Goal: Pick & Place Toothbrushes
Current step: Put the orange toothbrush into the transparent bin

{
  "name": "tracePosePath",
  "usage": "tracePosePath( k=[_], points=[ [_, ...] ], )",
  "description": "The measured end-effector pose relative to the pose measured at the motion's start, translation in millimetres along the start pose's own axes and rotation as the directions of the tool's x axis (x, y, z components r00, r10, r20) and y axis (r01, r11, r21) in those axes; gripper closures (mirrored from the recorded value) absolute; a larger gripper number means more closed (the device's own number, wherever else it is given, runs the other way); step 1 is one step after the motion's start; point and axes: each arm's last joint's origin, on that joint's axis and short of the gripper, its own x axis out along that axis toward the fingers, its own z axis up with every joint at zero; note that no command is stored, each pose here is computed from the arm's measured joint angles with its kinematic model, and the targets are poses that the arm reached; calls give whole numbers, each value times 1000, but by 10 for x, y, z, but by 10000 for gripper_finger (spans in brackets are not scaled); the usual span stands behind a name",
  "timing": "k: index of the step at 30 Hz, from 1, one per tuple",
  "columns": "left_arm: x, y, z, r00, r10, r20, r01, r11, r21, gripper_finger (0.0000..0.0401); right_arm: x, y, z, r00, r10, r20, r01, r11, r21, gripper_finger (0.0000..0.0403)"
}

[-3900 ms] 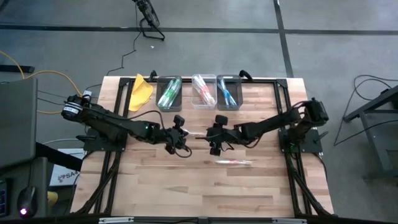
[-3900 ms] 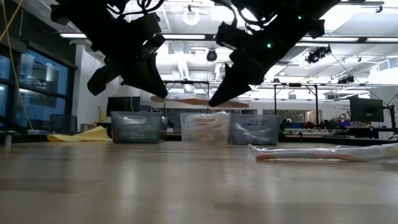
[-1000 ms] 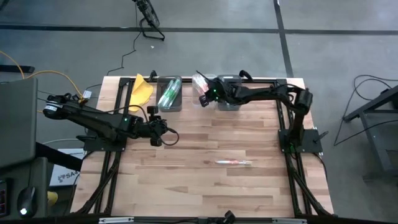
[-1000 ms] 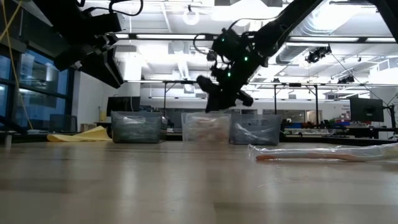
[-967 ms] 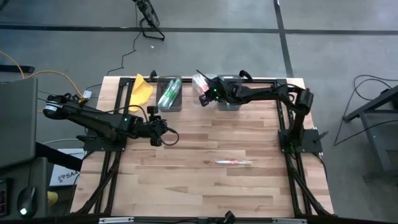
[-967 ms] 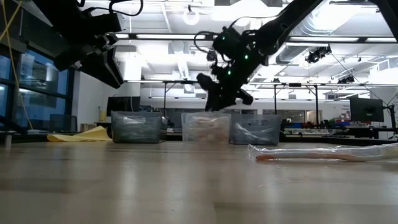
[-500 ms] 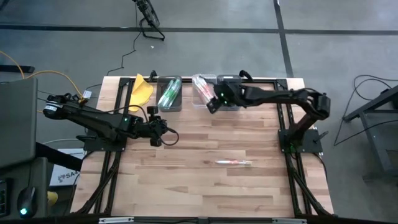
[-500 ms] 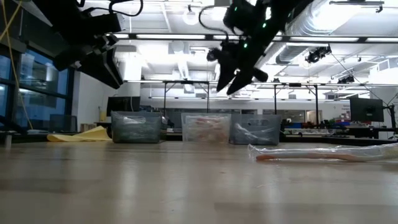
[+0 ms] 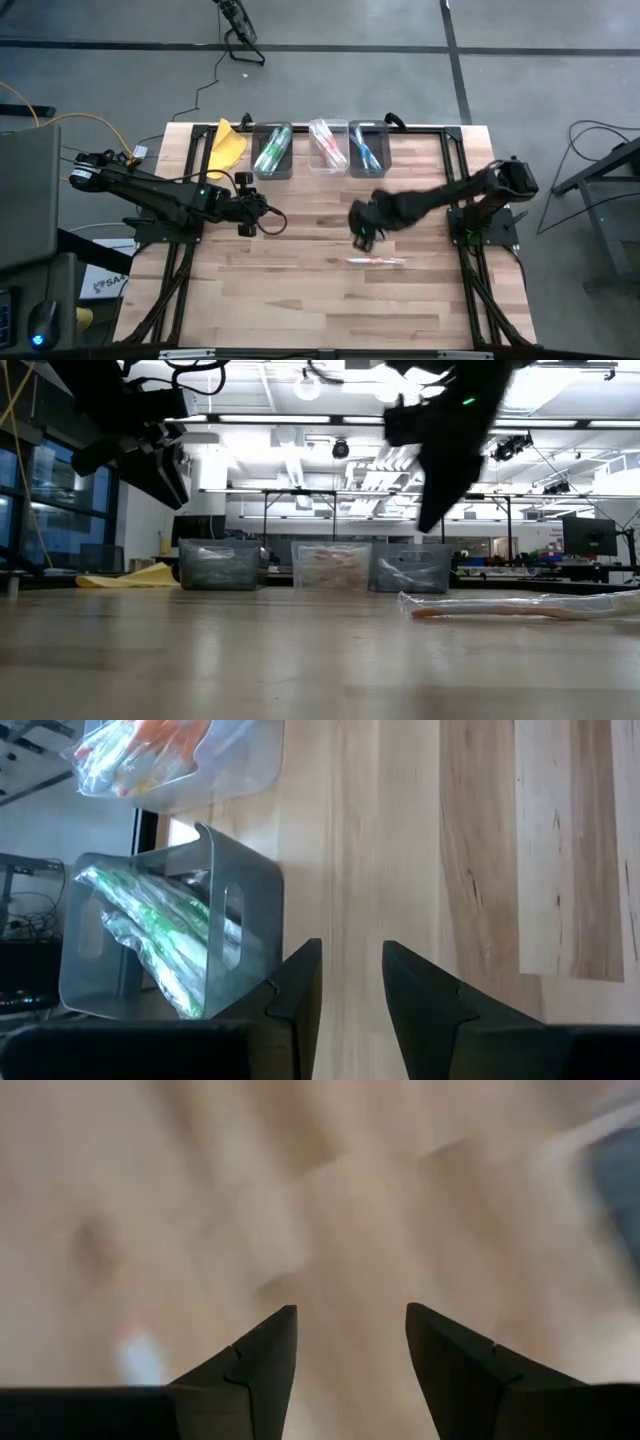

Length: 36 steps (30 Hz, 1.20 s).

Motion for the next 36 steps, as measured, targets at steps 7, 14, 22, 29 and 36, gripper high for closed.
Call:
tracePosePath(
  k=[7, 14, 22, 29, 36],
  points=[
    [0, 1, 7, 1000, 1, 6, -1, 1000, -12, 300, -23, 461, -540, 989, 106, -99, -111, 993, -45, 222],
    [0, 1, 15, 1000, 1, 13, -1, 1000, -17, 300, -99, 716, -745, 987, 147, -61, -150, 987, -59, 223],
    [0, -2, 16, 1000, -7, 14, 8, 999, -32, 300, 174, 880, -925, 987, 92, -129, -108, 986, -124, 223],
    [1, -2, 17, 1000, -8, 15, 9, 999, -34, 300, 343, 929, -967, 986, 68, -150, -88, 987, -133, 223],
    [1, -3, 17, 1000, -10, 15, 10, 999, -35, 300, 400, 908, -936, 980, 81, -183, -103, 988, -112, 246]
  ],
)
